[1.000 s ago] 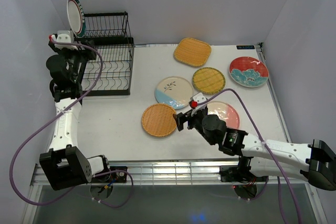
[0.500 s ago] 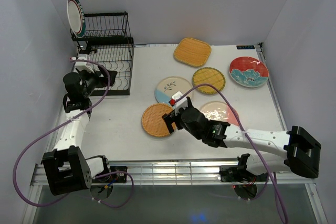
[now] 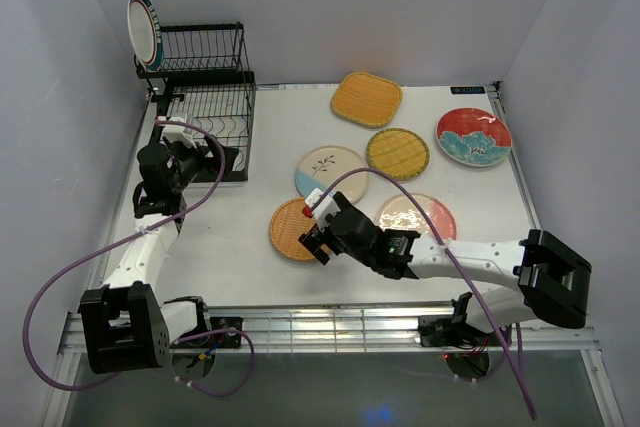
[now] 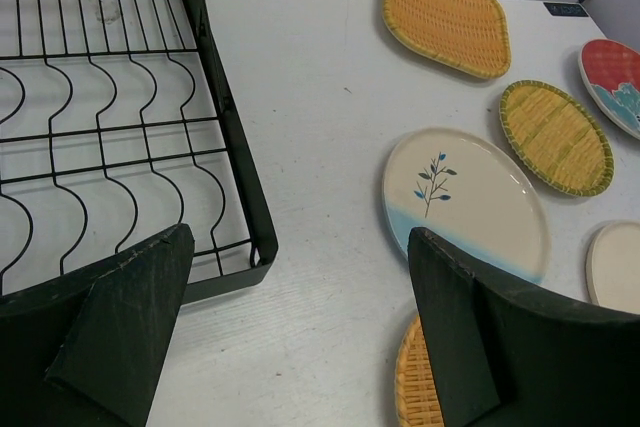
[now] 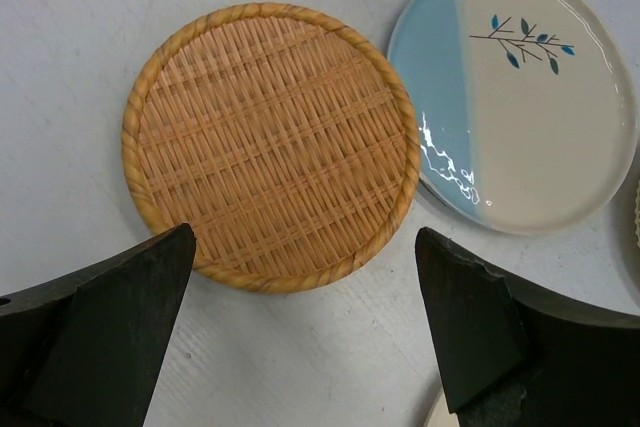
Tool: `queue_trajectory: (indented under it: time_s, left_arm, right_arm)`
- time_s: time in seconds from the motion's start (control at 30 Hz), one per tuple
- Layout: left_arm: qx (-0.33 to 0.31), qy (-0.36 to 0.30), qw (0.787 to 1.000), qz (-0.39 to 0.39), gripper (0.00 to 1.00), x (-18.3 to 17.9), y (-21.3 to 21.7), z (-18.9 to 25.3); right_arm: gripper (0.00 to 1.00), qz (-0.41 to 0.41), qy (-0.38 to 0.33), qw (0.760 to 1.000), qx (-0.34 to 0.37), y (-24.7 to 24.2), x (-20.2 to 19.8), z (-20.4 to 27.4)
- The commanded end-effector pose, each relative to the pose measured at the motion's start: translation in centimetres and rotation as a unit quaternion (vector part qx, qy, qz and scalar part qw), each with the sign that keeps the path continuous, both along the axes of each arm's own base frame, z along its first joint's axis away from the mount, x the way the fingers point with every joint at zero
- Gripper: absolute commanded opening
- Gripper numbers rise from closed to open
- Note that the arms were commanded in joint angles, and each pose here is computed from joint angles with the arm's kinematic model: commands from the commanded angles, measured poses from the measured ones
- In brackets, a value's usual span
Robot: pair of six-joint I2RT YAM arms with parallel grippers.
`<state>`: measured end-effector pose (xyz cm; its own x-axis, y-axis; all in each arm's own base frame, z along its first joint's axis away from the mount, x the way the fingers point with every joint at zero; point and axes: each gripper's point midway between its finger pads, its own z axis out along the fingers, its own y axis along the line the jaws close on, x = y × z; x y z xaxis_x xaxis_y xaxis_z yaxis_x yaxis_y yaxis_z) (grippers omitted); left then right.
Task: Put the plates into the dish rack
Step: Pick up the plate at the center of the board.
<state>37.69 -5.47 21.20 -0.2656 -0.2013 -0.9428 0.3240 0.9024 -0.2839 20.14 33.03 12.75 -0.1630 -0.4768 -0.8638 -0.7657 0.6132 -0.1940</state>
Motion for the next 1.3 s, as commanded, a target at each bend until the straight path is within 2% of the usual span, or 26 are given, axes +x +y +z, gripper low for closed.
queue_trajectory:
  time_s: [0.0,0.3,0.77,1.0,1.2,1.27]
  left_arm:
    - [0.008,-0.001,1.000,0.005,0.98,-0.2,0.1,0.3]
    - [0.012,0.007,1.000,0.001,0.98,0.0,0.0,-0.1]
    - [0.023,0.018,1.000,0.003,0.98,0.1,0.2,-0.3]
    - [0.026,0.017,0.999,0.011,0.98,0.3,0.5,-0.1]
    - [0.028,0.017,0.999,0.015,0.98,0.3,0.6,-0.1]
    - [0.028,0.017,0.999,0.014,0.98,0.3,0.6,-0.1]
  right_arm:
    - [0.96,0.039,-0.034,0.999,0.002,2.3,-0.5,1.7]
    - [0.96,0.069,-0.069,0.994,-0.043,4.4,-3.0,1.1]
    - [0.95,0.079,-0.100,0.981,-0.144,3.1,-5.3,-2.2]
    - [0.95,0.064,-0.116,0.969,-0.210,2.4,-5.3,-4.8]
    - [1.00,0.051,-0.122,0.956,-0.263,2.6,-4.8,-6.7]
    - [0.95,0.047,-0.126,0.953,-0.271,2.6,-4.6,-7.1]
